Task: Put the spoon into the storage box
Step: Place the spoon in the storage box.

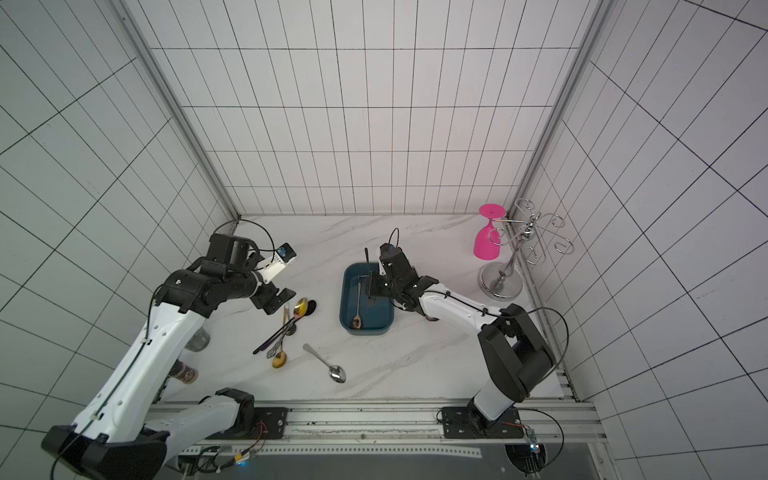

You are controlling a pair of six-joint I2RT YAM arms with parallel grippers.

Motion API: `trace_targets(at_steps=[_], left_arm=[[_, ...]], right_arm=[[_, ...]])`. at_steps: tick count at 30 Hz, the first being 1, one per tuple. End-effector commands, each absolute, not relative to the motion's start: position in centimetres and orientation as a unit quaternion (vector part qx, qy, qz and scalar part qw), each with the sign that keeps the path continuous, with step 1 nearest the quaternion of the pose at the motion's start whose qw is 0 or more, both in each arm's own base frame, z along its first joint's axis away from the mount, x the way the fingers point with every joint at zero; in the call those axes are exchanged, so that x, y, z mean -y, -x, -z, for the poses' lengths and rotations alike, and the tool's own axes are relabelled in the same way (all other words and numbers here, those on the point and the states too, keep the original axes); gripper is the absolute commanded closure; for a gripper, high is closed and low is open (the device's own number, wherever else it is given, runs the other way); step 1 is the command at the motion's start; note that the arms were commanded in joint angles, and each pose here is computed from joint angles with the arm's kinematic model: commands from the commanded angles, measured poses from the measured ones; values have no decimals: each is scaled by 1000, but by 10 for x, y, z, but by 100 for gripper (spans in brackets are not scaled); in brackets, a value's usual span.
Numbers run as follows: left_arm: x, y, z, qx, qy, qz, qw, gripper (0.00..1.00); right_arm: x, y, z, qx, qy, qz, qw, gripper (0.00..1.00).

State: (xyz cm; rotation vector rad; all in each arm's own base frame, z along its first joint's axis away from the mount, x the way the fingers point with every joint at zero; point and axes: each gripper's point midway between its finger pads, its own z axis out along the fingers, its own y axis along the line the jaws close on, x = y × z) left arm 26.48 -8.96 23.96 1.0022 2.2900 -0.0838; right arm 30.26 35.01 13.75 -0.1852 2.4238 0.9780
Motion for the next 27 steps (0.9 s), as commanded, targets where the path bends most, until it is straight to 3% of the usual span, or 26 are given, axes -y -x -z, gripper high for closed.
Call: trace_targets(at_steps=[1, 10, 20, 22, 27], left_arm=[[83, -256, -220, -893, -331, 56, 302, 4], [55, -228, -128, -936, -309, 17, 170, 17], [34, -235, -112, -953, -258, 20, 158, 21], [28, -241, -110, -958, -238, 22, 157, 21], [11, -265, -108, -972, -161, 7, 170, 21]], right_arm=[[-357, -299, -120, -896, 23, -375, 236, 100], [-362, -293, -93, -909, -3, -364, 201, 100], [-377, -277, -74, -914, -7, -372, 160, 100], [-380, -275, -69, -915, -8, -374, 148, 95], [-377, -280, -74, -920, -1, -360, 154, 73]])
